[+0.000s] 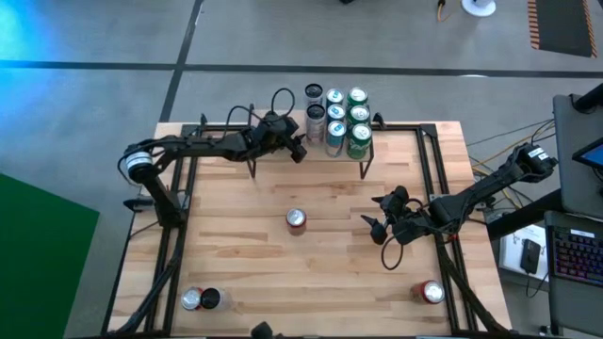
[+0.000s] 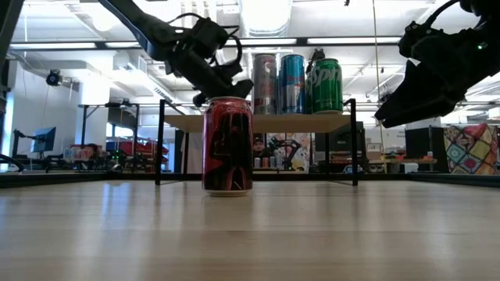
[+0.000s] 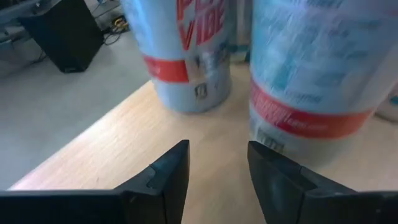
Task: Place canned beverage on shelf
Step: Put the top white pink soda can on the shelf aligned with the other white pink soda can, then put the white pink soda can on the shelf aligned with the other white pink soda cans
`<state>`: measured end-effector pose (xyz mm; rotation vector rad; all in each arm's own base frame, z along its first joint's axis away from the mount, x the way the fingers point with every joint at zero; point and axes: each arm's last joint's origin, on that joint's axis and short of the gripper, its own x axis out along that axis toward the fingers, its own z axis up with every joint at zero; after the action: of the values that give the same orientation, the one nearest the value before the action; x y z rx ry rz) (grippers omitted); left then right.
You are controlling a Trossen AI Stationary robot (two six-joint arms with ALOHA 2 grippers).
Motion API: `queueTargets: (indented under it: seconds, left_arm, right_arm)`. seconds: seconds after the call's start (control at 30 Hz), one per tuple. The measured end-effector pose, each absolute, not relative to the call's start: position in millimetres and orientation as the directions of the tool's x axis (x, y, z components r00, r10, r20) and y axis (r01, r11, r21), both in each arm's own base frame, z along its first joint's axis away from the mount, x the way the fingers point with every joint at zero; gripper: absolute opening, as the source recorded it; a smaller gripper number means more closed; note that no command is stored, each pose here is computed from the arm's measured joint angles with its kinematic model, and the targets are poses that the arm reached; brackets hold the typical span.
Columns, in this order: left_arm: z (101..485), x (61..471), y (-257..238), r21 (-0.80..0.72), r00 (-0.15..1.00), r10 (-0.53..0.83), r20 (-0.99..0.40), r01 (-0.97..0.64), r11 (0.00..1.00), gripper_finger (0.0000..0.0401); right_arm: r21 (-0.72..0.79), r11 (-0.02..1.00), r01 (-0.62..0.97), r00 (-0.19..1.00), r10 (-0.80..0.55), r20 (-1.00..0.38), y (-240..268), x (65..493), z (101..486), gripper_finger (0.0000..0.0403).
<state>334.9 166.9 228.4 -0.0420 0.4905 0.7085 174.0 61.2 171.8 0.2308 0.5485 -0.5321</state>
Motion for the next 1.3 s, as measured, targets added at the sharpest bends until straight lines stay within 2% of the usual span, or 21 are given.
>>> queueTargets:
  seconds: [0.23,0.43,0.67,0.77,0.97,1.13,1.3]
  left_arm:
    - [244.2,310.3,158.0,0.184,0.525,0.704,-0.478,-0.724,0.665,0.0146]
    - [247.9,287.7,118.2,0.142,0.586,0.660,-0.471,-0.688,0.712,0.0146]
    - [246.6,255.4,26.5,0.139,0.726,0.536,-0.430,-0.534,0.834,0.0146]
    - [253.0,232.7,-9.9,0.112,0.734,0.499,-0.461,-0.510,0.853,0.0146]
    - [266.8,195.0,-61.9,-0.054,0.741,0.344,-0.577,-0.455,0.889,0.0146]
    - [278.4,184.3,-99.3,-0.086,0.764,0.214,-0.609,-0.332,0.939,0.0146]
    - [295.2,185.7,-127.5,-0.071,0.793,0.139,-0.593,-0.224,0.972,0.0150]
  right_arm:
    - [0.054,0.833,0.550,0.721,-0.441,-0.535,60.6,174.0,172.5,0.0325]
    - [0.051,0.829,0.557,0.728,-0.457,-0.511,61.4,177.0,179.0,0.0325]
    - [0.023,0.850,0.527,0.745,-0.449,-0.493,63.8,181.8,189.0,0.0325]
    - [-0.008,0.868,0.496,0.762,-0.440,-0.474,66.0,186.5,200.0,0.0325]
    - [-0.033,0.921,0.387,0.837,-0.366,-0.406,72.3,197.2,219.4,0.0325]
    - [-0.006,0.946,0.325,0.875,-0.303,-0.377,75.3,200.7,224.6,0.0325]
    - [0.048,0.941,0.335,0.877,-0.293,-0.379,75.6,200.8,224.7,0.0325]
